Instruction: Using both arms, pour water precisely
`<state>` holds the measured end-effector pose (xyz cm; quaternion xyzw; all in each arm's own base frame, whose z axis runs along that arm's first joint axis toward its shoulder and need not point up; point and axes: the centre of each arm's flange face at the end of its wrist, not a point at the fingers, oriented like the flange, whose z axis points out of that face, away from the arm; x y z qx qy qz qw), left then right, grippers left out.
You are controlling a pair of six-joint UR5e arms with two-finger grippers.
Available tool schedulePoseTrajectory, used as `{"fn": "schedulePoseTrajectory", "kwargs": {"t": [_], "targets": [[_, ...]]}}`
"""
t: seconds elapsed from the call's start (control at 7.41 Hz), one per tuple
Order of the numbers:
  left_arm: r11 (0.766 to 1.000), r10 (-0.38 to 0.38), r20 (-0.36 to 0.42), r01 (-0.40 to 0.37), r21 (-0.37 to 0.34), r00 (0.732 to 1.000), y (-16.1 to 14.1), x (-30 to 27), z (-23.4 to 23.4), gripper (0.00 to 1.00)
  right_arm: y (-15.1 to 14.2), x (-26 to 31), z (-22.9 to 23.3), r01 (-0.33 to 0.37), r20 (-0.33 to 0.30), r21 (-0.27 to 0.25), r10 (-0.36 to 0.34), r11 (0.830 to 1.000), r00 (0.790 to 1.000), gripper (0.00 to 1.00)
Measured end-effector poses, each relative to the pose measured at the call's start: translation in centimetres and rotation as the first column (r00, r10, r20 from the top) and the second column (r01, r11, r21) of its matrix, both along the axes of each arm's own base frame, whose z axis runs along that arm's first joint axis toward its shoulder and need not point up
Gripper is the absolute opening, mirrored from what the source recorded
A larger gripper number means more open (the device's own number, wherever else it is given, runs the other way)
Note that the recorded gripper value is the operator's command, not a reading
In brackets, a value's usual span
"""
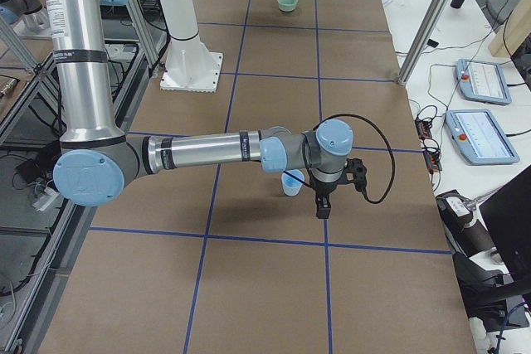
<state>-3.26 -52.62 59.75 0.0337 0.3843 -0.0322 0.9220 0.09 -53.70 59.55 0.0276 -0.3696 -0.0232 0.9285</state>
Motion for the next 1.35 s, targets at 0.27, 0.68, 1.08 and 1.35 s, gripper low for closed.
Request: {"fn": "schedulePoseTrajectory", "kwargs": {"t": [0.27,0.68,1.08,1.35], "targets": [[1.0,0.002,0.002,-0.002,0.016,1.0,0.1,0.0,-0.5,1.0,1.1,1.0,0.6,-0.017,0.005,-0.012,0.017,1.0,1.0,1.0],[0.998,0.0,-0.003,0.001,0.057,1.0,-0.2,0.1,-2.5,1.0,2.4,3.2,0.4,-0.054,0.01,-0.001,0.054,0.999,0.998,1.0],[0.998,-0.001,-0.004,0.002,0.062,1.0,-0.3,0.2,-2.9,1.0,3.3,3.4,1.0,-0.052,0.029,0.007,0.051,0.999,0.998,1.0],[0.998,0.001,-0.005,-0.001,0.067,1.0,-0.2,0.2,-2.9,1.0,3.5,3.3,1.8,-0.05,0.037,0.023,0.049,0.998,0.998,1.0]]}}
